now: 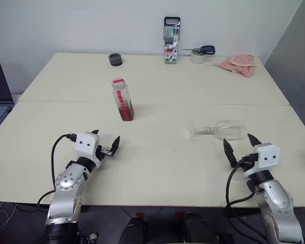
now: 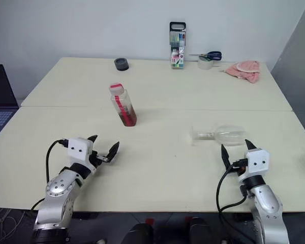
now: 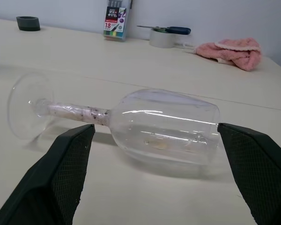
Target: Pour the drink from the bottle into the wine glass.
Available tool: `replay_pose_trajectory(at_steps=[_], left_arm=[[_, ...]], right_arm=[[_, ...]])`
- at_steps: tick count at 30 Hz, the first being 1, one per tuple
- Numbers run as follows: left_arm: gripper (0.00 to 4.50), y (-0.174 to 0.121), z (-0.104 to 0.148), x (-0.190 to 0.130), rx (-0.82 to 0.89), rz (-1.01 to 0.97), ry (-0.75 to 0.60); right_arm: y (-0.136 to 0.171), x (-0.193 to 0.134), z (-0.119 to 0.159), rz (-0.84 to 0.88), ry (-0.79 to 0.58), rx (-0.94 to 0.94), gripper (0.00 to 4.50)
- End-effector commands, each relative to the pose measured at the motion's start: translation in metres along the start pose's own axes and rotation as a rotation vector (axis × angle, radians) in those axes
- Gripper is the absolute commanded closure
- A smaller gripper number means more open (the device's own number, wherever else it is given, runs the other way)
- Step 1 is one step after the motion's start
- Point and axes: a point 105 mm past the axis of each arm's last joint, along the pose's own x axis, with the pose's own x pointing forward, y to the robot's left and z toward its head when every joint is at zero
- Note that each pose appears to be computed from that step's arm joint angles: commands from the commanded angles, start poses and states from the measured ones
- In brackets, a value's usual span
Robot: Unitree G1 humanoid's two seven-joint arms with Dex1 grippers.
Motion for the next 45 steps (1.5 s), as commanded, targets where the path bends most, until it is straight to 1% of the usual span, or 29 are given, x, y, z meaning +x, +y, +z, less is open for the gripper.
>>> replay_pose_trajectory(at_steps=[1,3,15,18,21,28,30,32,35,38,41,45], left_arm=[[0.03,-0.005,0.024,0.002,0.023,-0.012,-0.1],[0.03,-0.005,0.023,0.002,0.032,-0.006,-0.087],[0.03,-0.01,0.03,0.002,0.027,-0.03,-0.121],[0.03,-0.011,0.032,0.001,-0.014,-0.038,-0.133],[0.03,-0.012,0.036,0.001,-0.016,-0.051,-0.143],[0.03,-0.01,0.035,0.001,-0.05,-0.036,-0.121],[0.03,-0.013,0.037,0.0,-0.071,-0.063,-0.127],[0.03,-0.013,0.037,0.001,-0.077,-0.059,-0.128],[0.03,-0.005,0.038,0.006,-0.07,0.018,-0.126],[0.03,-0.001,0.04,0.014,-0.075,0.073,-0.118],[0.03,-0.005,0.046,0.024,-0.083,0.074,-0.118],[0.03,-0.008,0.058,0.034,-0.071,0.085,-0.136]], right_arm=[[-0.004,0.001,0.009,-0.015,-0.037,0.006,0.0],[-0.003,0.002,0.01,-0.013,-0.038,0.006,0.0],[0.001,0.002,0.01,0.011,-0.033,-0.002,0.0],[0.002,0.002,0.011,0.02,-0.034,-0.008,0.0],[0.003,0.002,0.011,0.022,-0.034,-0.007,0.0],[0.007,0.004,0.012,0.048,-0.043,-0.015,0.0],[0.009,0.004,0.013,0.065,-0.048,-0.019,0.0],[0.018,0.004,0.021,0.145,-0.068,-0.022,0.0],[0.04,0.003,0.04,0.341,-0.092,0.006,0.0],[0.057,0.002,0.058,0.522,-0.088,0.02,0.0],[0.064,0.004,0.07,0.621,-0.082,0.021,0.0],[0.075,0.0,0.078,0.759,-0.053,0.023,0.0]])
